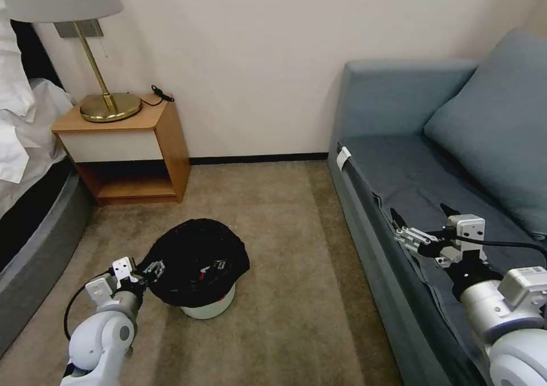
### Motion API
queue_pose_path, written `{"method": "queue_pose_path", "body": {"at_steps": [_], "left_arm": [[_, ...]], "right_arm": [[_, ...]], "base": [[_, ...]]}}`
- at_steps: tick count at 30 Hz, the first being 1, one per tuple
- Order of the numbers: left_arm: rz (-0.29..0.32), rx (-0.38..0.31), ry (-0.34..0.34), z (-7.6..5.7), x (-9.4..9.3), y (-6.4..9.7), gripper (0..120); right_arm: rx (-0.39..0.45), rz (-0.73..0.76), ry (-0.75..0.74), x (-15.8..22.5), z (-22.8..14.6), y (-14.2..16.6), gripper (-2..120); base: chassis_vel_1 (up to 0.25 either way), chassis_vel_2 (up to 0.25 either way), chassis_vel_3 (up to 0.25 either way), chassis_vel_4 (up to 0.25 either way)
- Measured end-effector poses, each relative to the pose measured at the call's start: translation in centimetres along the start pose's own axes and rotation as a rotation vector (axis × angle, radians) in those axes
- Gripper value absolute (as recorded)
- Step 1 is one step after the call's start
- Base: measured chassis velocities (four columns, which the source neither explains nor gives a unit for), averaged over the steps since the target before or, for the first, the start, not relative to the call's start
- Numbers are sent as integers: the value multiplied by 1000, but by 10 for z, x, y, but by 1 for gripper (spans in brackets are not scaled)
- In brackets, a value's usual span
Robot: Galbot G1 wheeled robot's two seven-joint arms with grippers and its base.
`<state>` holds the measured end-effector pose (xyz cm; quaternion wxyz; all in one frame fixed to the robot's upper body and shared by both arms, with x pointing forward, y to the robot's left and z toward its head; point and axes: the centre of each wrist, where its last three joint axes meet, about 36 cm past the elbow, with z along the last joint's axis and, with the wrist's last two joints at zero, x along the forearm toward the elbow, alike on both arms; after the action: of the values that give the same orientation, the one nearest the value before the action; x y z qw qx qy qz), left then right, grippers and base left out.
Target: Pick up the trash bin, then pick up the garbage on the floor and place it into the trash bin.
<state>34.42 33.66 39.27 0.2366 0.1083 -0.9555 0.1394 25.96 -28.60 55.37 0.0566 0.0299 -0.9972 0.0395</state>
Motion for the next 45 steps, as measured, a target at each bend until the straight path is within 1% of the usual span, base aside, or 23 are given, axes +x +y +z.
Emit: {"method": "queue_pose_path", "body": {"at_steps": [2,4,6,7,10,11,12,13,15,16,18,20,21,25,26,31,34,36,37,39,43,44,45], "left_arm": [[-2,-27,-11,0,3,-1,98],[3,-63,-40,-1,5,-2,100],[16,-79,-59,-2,7,-2,100],[36,-100,-84,-3,9,-2,100],[106,-208,-216,-9,15,-2,100],[106,-208,-216,-9,15,-2,100],[120,-236,-244,-11,16,-4,100],[144,-275,-287,-13,18,-7,100],[193,-305,-339,-16,23,-19,100],[193,-305,-339,-16,23,-19,100],[243,-298,-368,-18,29,-31,100],[275,-299,-382,-19,35,-42,100],[275,-299,-382,-19,35,-42,100],[255,-378,-374,-16,47,-50,100],[255,-378,-374,-16,47,-50,100],[266,-358,-316,-17,63,-50,100],[301,-389,-301,-21,68,-45,100],[340,-423,-323,-22,69,-43,100],[340,-423,-323,-22,69,-43,100],[395,-449,-350,-22,70,-44,100],[435,-426,-396,-18,69,-49,100],[433,-406,-413,-17,68,-51,100],[433,-406,-413,-17,68,-51,100]], "right_arm": [[-3,3,2,1,1,0,100],[-6,7,3,1,2,0,100],[-8,9,6,2,3,0,100],[-8,11,8,3,4,0,100],[-17,22,14,6,8,0,100],[-17,22,14,6,8,0,100],[-20,27,14,6,8,0,100],[-27,36,12,7,9,1,100],[-42,52,13,8,11,2,100],[-42,52,13,8,11,2,100],[-54,70,18,10,14,3,100],[-64,89,21,12,16,4,100],[-64,89,21,12,16,4,100],[-81,115,25,14,18,3,100],[-81,115,25,14,18,3,100],[-88,119,9,15,19,4,100],[-90,111,-2,14,19,5,100],[-90,107,-6,13,19,6,100],[-90,107,-6,13,19,6,100],[-92,106,-7,13,19,7,100],[-91,106,-6,14,19,6,100],[-89,108,-7,14,19,6,100],[-89,108,-7,14,19,6,100]], "base": [[0,0,0,0],[0,0,0,0],[0,0,0,0],[0,0,0,0],[0,0,0,0],[0,0,0,0],[0,0,0,0],[0,0,0,0],[0,0,0,0],[0,0,0,0],[0,0,0,0],[0,0,0,0],[0,0,0,0],[0,0,0,0],[0,0,0,0],[0,0,0,0],[0,0,0,0],[0,0,0,0],[0,0,0,0],[0,0,0,0],[0,0,0,0],[0,0,0,0],[0,0,0,0]]}}
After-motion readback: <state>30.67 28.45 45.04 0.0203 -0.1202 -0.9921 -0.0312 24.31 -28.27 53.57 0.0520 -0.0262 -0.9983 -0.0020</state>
